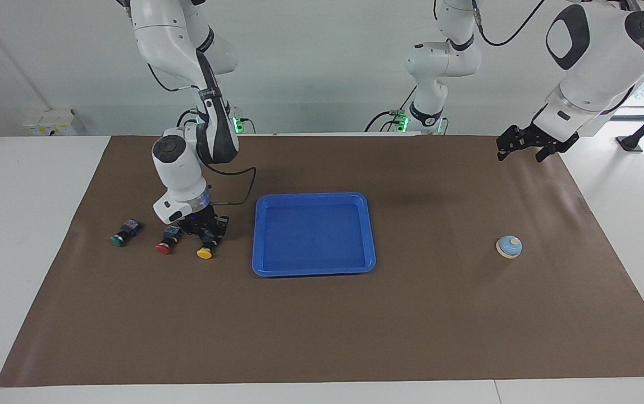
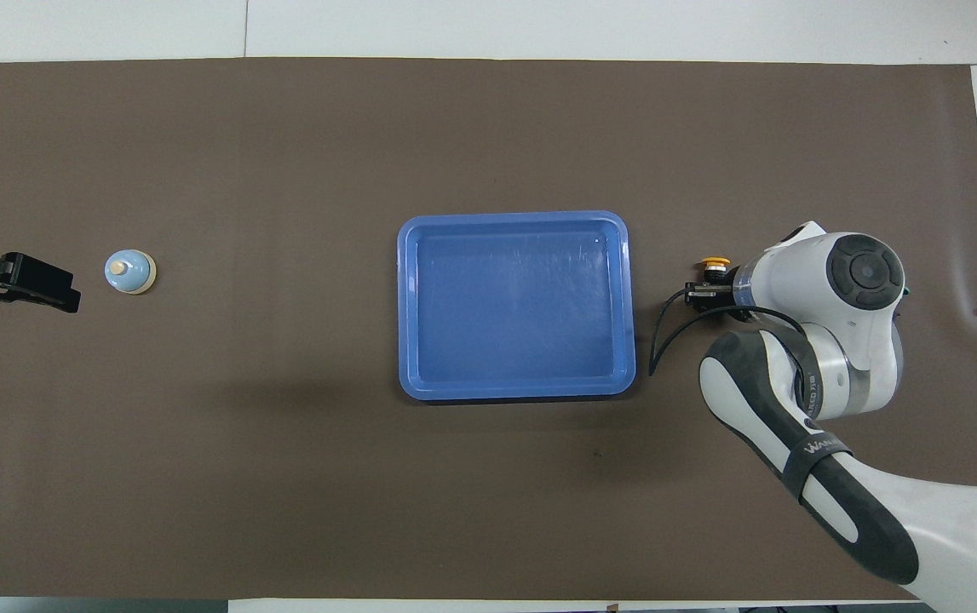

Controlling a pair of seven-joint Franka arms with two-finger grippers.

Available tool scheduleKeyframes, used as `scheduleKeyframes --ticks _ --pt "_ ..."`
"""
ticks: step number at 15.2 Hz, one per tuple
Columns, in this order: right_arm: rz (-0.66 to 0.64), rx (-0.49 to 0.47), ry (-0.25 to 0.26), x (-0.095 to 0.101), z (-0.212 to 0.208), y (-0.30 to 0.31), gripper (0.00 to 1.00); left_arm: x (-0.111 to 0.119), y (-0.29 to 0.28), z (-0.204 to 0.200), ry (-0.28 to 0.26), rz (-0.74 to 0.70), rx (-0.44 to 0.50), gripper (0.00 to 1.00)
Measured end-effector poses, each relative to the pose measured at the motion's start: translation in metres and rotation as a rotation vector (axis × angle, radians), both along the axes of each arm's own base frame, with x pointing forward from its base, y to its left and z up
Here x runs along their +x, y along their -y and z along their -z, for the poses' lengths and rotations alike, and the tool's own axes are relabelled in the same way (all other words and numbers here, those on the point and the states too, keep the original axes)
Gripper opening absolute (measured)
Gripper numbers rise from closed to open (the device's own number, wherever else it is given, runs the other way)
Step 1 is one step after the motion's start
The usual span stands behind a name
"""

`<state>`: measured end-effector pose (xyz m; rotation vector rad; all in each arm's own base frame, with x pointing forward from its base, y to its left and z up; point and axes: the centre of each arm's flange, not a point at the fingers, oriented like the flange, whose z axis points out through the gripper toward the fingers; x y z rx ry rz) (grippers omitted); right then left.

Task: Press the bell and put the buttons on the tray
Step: 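Carry the yellow button into the blue tray and release it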

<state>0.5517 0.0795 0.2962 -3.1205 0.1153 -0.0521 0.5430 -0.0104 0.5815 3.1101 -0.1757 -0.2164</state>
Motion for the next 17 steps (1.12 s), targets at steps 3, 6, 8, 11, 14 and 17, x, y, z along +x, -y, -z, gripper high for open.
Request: scheduleKeyframes --ticks 3,6,8,11,14,17 --pt "0.013 -0.004 -0.033 0.018 -0.042 -0.037 0.41 0.000 0.000 0.000 0.000 0.000 0.000 1.00" --pt "0.021 0.002 -0.019 0.025 -0.074 -0.085 0.41 0.000 0.000 0.000 0.000 0.000 0.000 1.00" --pt "0.050 0.007 -0.014 0.022 -0.072 -0.114 0.41 0.000 0.000 0.000 0.000 -0.001 0.000 1.00" --pt "0.087 0.020 0.002 0.019 -0.051 -0.147 0.41 0.000 -0.001 0.000 0.000 -0.002 0.000 1.00" --pt "0.122 0.033 0.012 0.019 -0.029 -0.170 0.41 0.000 -0.001 0.000 0.000 -0.002 0.000 1.00" --pt "0.134 0.040 0.019 0.020 -0.007 -0.176 0.41 0.000 -0.001 0.000 0.000 -0.002 0.000 1.00"
